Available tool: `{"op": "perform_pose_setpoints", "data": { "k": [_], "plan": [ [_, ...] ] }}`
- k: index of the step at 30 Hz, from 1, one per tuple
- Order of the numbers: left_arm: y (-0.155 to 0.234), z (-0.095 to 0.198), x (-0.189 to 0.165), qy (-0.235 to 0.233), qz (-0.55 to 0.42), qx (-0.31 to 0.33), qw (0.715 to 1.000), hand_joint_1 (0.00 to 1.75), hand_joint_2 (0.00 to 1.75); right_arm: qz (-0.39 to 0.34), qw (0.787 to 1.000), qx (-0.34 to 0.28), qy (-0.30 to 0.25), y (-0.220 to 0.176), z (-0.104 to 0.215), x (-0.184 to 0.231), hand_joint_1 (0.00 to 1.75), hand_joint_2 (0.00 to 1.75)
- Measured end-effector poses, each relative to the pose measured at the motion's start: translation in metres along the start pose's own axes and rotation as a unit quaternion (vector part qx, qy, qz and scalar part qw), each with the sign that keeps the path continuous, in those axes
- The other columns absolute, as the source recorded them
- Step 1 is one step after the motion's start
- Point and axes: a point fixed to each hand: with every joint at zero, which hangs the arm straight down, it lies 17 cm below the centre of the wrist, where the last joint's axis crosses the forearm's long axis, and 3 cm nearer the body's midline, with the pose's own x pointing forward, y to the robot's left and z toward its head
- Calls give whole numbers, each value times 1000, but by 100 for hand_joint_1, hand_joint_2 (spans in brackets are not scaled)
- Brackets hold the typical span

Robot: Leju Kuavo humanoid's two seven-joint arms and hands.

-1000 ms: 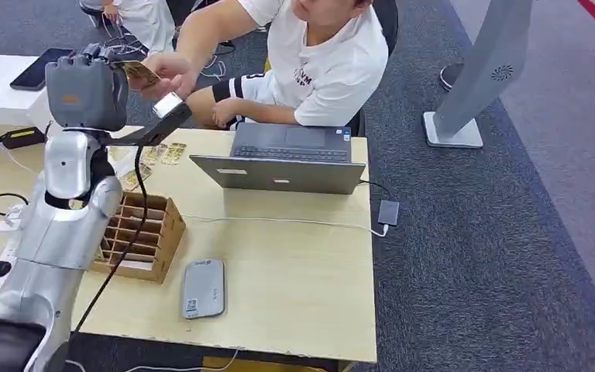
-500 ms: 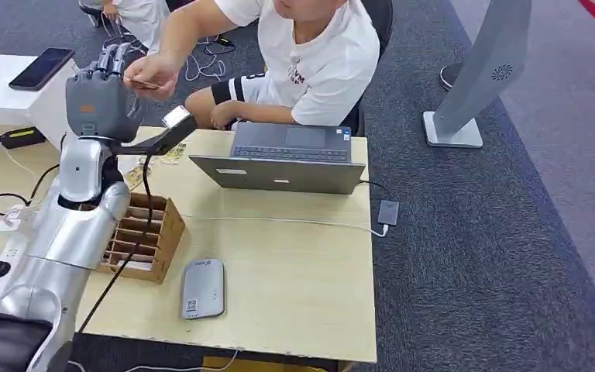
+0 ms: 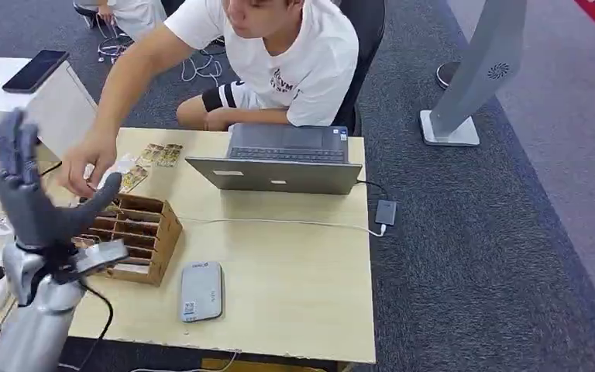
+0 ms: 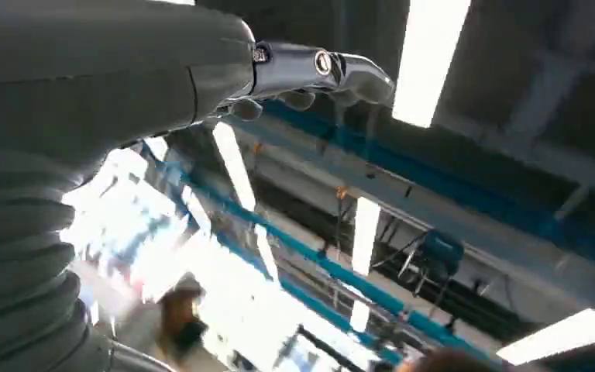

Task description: Pass the card to the sensor for recognition and then transmit it.

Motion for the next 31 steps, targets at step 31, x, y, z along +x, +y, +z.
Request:
{"op": "perform_pose_setpoints", "data": {
  "k": [31],
  "plan": [
    [288,476,-193,558,119,527,630,0,175,21,1000,-14,15,0,2,-9,0,175]
  ]
}}
